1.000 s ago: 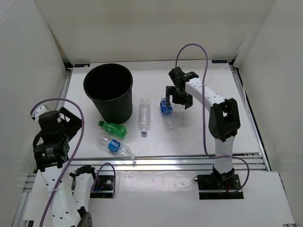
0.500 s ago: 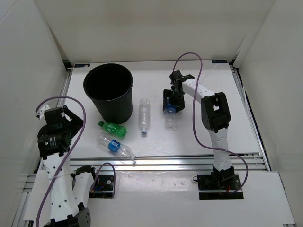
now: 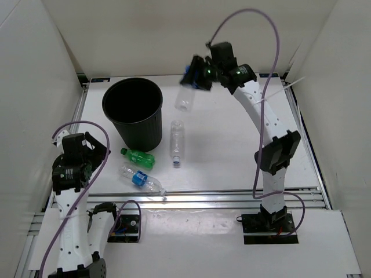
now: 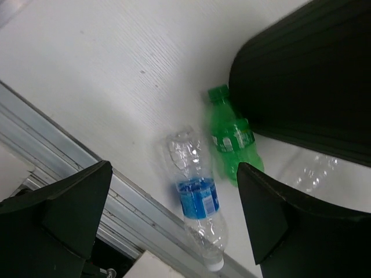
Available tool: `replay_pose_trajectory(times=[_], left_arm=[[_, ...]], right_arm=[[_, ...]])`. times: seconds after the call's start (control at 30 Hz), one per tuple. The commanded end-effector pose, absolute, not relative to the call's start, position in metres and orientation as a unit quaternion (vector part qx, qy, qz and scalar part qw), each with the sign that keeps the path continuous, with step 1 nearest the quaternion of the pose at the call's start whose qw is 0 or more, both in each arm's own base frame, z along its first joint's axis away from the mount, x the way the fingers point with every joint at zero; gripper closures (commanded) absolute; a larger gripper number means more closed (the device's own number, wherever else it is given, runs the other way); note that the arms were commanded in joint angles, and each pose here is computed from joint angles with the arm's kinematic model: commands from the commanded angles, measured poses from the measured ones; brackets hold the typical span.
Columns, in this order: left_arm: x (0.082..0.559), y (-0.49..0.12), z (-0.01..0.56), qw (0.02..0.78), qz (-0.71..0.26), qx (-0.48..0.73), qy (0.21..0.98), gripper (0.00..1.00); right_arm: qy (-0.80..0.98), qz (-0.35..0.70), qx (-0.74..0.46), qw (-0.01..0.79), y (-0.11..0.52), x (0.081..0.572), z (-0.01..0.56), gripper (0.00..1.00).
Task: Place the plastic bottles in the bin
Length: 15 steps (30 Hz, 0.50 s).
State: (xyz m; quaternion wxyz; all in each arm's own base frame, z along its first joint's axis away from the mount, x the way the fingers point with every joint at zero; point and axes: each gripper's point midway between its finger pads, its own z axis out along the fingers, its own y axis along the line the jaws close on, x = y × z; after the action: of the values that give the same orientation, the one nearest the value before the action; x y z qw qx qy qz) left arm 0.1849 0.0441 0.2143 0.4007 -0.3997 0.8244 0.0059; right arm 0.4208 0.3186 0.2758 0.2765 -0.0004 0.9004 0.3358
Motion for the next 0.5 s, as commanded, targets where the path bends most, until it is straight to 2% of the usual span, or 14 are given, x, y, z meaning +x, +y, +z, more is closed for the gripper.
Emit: replay_pose_trajectory(times=[0.0, 0.07, 0.17, 0.2, 0.27, 0.3, 0.33, 0.37, 0.43, 0.47], left_arm=[[0.201, 0.022, 0.22, 0.393, -0.045, -0.359, 0.845, 0.0], [0.197, 0.009, 0.213, 0.373, -0.065, -0.344, 0.859, 0.0], [0.191, 0.004, 0.204, 0.355, -0.067, -0.339, 0.869, 0.0], [0.186, 0.005, 0.196, 0.341, -0.056, -0.344, 0.873, 0.0], [0.183, 0.01, 0.188, 0.33, -0.041, -0.36, 0.872, 0.0], [0.182, 0.01, 0.184, 0.325, -0.04, -0.36, 0.874, 0.0], [0.182, 0.01, 0.179, 0.316, -0.037, -0.361, 0.877, 0.0], [0.184, 0.01, 0.181, 0.321, -0.039, -0.36, 0.875, 0.0], [0.185, 0.004, 0.173, 0.307, -0.054, -0.367, 0.876, 0.0], [0.186, 0.003, 0.173, 0.307, -0.056, -0.373, 0.874, 0.0]], right_arm=[[0.791, 0.442, -0.075, 0.418, 0.376, 0.415, 0.406, 0.54], [0.719, 0.479, -0.098, 0.494, 0.401, 0.421, 0.459, 0.49], [0.673, 0.512, -0.104, 0.523, 0.436, 0.429, 0.467, 0.47], [0.676, 0.506, -0.095, 0.527, 0.449, 0.437, 0.454, 0.47], [0.652, 0.493, -0.121, 0.563, 0.479, 0.423, 0.459, 0.46], [0.645, 0.483, -0.122, 0.579, 0.488, 0.42, 0.46, 0.41], [0.639, 0.482, -0.138, 0.583, 0.507, 0.403, 0.456, 0.24], [0.636, 0.461, -0.131, 0.605, 0.51, 0.402, 0.458, 0.0], [0.63, 0.419, -0.169, 0.632, 0.508, 0.387, 0.468, 0.0], [0.628, 0.415, -0.159, 0.639, 0.48, 0.371, 0.503, 0.0]])
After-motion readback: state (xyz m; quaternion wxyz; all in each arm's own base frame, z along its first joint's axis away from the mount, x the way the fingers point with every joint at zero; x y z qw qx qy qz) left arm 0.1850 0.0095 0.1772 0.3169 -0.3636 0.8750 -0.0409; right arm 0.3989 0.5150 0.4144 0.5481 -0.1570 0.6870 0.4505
